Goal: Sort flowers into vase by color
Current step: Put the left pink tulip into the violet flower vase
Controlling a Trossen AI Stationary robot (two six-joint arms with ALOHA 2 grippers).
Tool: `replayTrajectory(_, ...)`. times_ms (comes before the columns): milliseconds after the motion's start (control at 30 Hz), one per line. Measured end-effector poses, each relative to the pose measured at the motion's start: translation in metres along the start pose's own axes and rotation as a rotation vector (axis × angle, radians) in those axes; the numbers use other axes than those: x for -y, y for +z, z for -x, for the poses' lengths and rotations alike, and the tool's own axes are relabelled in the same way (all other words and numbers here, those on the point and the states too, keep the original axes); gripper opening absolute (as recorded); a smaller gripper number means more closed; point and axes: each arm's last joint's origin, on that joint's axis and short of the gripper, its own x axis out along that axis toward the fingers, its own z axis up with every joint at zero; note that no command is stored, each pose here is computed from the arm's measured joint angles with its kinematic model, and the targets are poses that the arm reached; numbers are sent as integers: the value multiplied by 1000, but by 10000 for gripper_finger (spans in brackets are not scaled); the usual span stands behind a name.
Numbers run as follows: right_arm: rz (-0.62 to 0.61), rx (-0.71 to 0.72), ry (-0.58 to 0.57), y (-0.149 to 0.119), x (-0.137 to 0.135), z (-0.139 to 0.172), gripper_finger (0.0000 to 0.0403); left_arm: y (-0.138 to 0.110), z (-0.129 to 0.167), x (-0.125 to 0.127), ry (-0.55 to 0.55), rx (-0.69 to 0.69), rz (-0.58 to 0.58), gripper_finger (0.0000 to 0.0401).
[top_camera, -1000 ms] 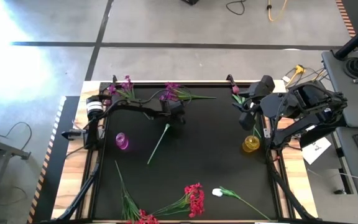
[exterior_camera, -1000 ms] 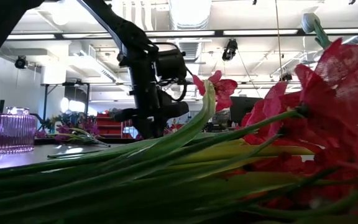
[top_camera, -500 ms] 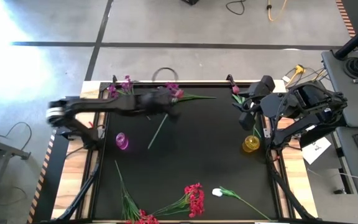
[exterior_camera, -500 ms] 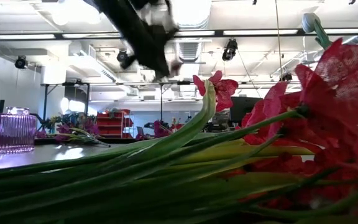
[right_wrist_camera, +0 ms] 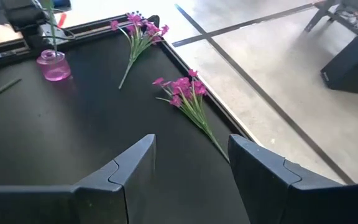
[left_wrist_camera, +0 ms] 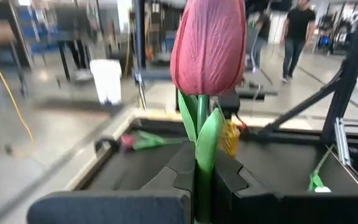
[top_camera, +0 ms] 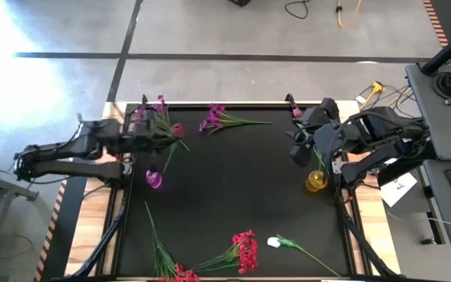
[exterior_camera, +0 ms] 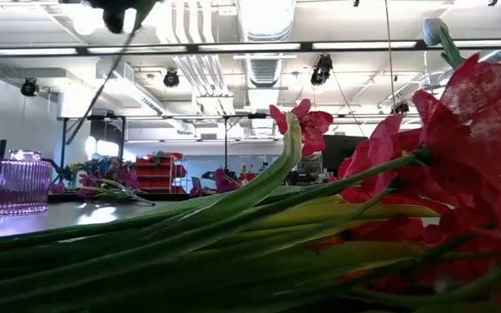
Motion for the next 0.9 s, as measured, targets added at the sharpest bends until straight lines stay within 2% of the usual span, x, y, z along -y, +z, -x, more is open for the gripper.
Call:
replayTrajectory(300, -14, 3, -2, 4, -15, -13, 194, -19, 55, -3, 0, 66, 10, 0)
replayTrajectory(500, -34, 24, 8, 7, -18, -15, 194, -13, 82, -4, 1, 145, 8, 0)
replayTrajectory(900, -107, 42, 12, 10, -21, -17, 194, -29, 93, -4, -2, 95, 26, 0)
